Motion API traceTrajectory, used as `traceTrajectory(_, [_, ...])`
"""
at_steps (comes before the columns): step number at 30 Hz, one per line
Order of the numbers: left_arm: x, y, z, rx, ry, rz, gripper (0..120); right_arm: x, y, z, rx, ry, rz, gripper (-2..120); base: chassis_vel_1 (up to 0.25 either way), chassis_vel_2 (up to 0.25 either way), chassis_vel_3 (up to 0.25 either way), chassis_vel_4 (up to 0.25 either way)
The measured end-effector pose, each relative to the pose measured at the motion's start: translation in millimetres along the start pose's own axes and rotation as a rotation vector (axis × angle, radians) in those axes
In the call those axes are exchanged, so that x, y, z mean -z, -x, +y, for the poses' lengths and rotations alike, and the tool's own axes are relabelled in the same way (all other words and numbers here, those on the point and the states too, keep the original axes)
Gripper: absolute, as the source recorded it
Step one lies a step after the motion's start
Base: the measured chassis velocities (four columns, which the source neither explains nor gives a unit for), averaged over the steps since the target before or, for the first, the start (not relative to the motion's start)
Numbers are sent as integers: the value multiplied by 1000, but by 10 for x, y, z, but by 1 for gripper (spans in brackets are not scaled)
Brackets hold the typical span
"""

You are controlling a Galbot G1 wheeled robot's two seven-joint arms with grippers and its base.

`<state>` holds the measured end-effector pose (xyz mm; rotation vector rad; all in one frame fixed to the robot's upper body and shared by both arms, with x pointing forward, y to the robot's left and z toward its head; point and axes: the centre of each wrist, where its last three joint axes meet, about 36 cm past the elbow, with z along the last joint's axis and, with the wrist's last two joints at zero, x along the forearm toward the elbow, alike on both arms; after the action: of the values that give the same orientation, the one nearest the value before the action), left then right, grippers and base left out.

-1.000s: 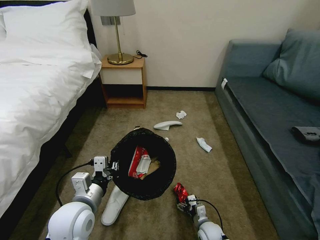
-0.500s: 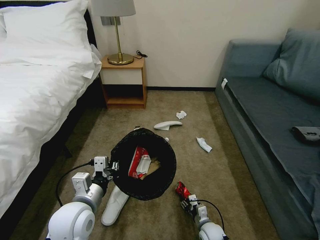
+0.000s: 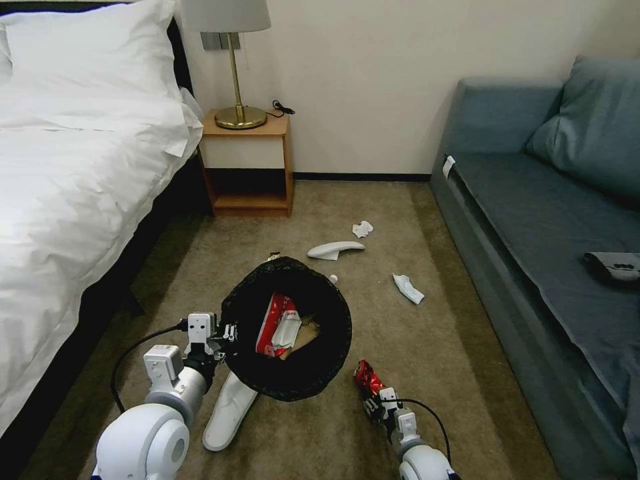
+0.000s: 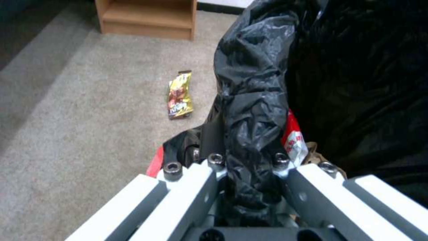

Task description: Pick up the trash bin, then pick up the garbage on the floor and place it into the trash bin.

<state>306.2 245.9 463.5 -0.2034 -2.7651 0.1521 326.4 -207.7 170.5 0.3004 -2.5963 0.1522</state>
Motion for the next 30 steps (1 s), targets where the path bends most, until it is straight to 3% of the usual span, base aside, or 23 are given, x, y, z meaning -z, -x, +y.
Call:
traceTrajectory(21, [-151,194,122,6,2,60,2,855,-89,-88,-43,-54,-291,50,0,0,0,0])
traceTrajectory(30, [-217,322,135,-3,-23,105,2,1540,-328,-158,-27,-128,-489,50,0,0,0,0])
